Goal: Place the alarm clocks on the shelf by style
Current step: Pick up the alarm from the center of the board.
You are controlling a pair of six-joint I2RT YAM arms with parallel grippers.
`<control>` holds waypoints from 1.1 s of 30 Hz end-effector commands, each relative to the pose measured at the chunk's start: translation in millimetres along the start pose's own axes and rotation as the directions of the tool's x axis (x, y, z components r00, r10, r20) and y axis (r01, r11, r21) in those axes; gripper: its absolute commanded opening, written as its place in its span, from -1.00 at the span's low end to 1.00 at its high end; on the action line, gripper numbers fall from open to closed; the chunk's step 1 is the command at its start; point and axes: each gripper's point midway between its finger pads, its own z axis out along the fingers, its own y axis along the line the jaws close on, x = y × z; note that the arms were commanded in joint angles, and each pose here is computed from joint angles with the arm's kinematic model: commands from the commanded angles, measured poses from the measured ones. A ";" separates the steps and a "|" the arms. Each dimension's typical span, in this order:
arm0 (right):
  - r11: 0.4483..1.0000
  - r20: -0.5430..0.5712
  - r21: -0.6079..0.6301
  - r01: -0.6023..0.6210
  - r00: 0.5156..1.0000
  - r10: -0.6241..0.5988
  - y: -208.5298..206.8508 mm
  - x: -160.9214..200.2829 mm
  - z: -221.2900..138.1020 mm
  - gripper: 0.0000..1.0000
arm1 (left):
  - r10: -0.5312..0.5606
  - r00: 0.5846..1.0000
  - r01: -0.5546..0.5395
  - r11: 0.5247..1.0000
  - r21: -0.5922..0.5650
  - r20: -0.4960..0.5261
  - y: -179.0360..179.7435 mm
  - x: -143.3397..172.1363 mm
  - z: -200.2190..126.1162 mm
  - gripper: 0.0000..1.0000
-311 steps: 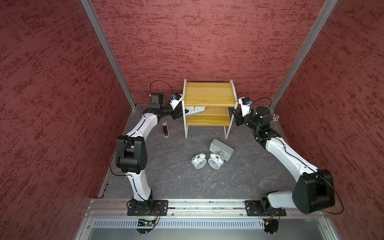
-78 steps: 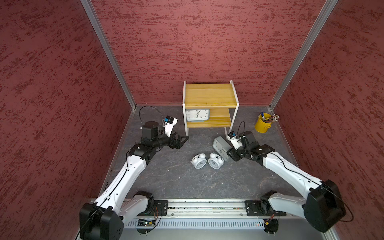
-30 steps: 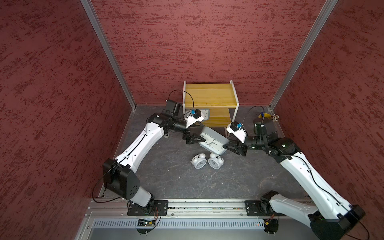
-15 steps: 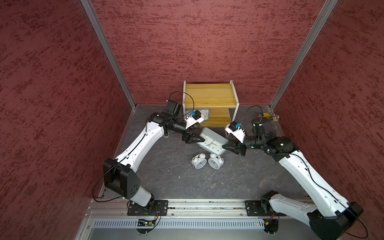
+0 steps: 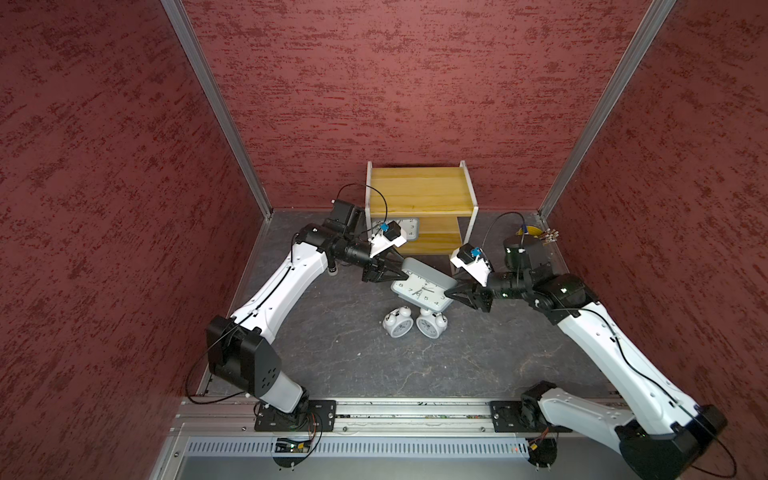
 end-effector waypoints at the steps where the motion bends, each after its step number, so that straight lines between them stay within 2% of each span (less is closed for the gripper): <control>1: 0.995 0.105 0.103 0.008 0.994 -0.019 -16.7 -22.1 -4.4 0.05 | -0.034 0.997 0.036 0.999 -0.022 0.074 0.7 -22.4 -8.4 -0.98; 5: 0.987 0.168 0.154 -0.038 0.986 0.012 -25.9 -26.8 -7.7 0.35 | -0.023 0.987 0.038 0.995 -0.096 0.156 8.8 -36.5 -21.1 -1.00; 8: 0.981 0.238 0.165 -0.099 0.970 0.058 -32.9 -33.7 -14.0 0.71 | 0.009 0.973 0.027 0.988 -0.152 0.233 10.9 -49.0 -33.4 -1.00; 11: 0.980 0.337 0.133 -0.145 0.937 0.093 -36.9 -46.5 -25.3 0.88 | 0.029 0.956 0.027 0.982 -0.189 0.292 9.5 -57.7 -44.7 -0.99; 14: 0.987 0.424 0.053 -0.153 0.898 0.116 -33.9 -60.0 -37.3 0.92 | 0.043 0.943 0.030 0.976 -0.214 0.331 6.8 -64.0 -51.4 -0.99; 20: 0.985 0.490 -0.091 -0.149 0.854 0.174 -33.2 -75.4 -49.7 0.91 | 0.060 0.926 0.009 0.983 -0.181 0.372 -5.1 -70.8 -54.5 -0.96; 33: 0.972 0.480 -0.227 -0.061 0.861 0.166 -18.1 -77.9 -45.2 0.75 | 0.042 0.919 0.005 0.993 -0.118 0.392 -12.1 -77.3 -50.5 -0.94</control>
